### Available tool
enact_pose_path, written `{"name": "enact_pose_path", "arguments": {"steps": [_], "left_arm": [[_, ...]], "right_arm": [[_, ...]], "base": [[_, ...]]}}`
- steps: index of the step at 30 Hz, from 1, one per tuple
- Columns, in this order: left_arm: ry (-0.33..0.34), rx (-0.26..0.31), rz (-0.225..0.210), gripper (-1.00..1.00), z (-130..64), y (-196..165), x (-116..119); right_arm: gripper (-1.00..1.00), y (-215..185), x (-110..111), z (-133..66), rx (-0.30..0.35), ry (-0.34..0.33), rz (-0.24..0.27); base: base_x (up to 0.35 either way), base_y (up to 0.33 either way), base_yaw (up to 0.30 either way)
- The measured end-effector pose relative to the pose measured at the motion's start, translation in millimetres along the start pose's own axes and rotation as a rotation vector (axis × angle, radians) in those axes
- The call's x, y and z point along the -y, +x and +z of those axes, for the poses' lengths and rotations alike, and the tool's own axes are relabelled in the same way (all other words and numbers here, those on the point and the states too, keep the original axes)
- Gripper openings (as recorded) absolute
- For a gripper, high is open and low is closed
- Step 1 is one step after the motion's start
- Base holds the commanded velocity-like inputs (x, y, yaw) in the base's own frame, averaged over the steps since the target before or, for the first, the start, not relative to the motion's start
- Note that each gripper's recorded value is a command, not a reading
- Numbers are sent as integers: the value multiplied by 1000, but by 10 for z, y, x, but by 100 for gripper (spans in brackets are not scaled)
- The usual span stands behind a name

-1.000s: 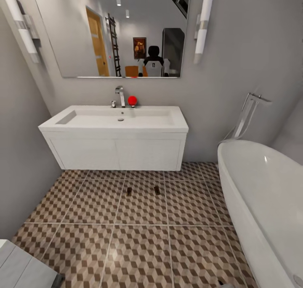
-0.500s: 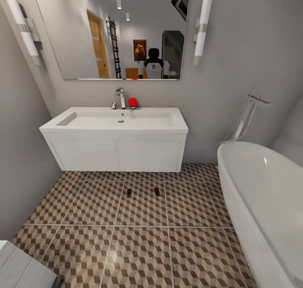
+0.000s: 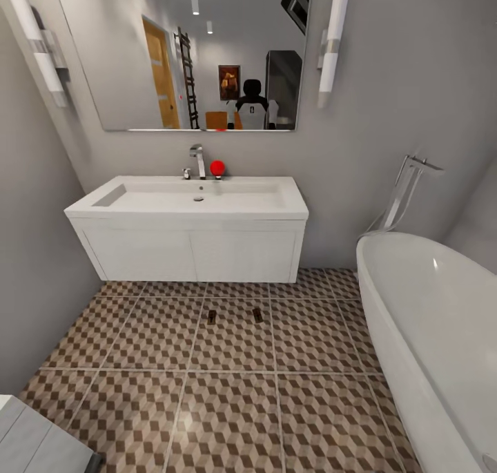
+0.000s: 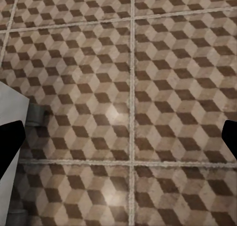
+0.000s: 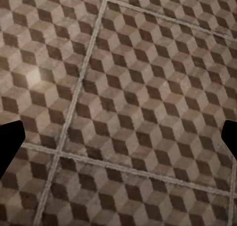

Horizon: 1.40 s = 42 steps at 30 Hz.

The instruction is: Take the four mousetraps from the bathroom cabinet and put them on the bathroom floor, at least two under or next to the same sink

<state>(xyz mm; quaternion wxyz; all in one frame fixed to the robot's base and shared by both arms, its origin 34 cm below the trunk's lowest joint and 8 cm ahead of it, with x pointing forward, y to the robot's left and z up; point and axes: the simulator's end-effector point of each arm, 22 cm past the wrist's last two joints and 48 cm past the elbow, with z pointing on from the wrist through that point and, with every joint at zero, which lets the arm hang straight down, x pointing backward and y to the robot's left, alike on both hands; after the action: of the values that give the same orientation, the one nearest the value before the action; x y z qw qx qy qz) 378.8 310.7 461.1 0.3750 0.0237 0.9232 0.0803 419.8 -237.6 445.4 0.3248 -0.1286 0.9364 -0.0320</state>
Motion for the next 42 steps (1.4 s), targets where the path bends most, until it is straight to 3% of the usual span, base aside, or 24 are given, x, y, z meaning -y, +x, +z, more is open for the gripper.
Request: {"name": "enact_pose_path", "arguments": {"steps": [42], "left_arm": [[0, -2, 0, 100, -483, -499, -116]], "right_arm": [[100, -429, 88, -544, -6, -1, 2]], "base": [[0, 0, 0]]}}
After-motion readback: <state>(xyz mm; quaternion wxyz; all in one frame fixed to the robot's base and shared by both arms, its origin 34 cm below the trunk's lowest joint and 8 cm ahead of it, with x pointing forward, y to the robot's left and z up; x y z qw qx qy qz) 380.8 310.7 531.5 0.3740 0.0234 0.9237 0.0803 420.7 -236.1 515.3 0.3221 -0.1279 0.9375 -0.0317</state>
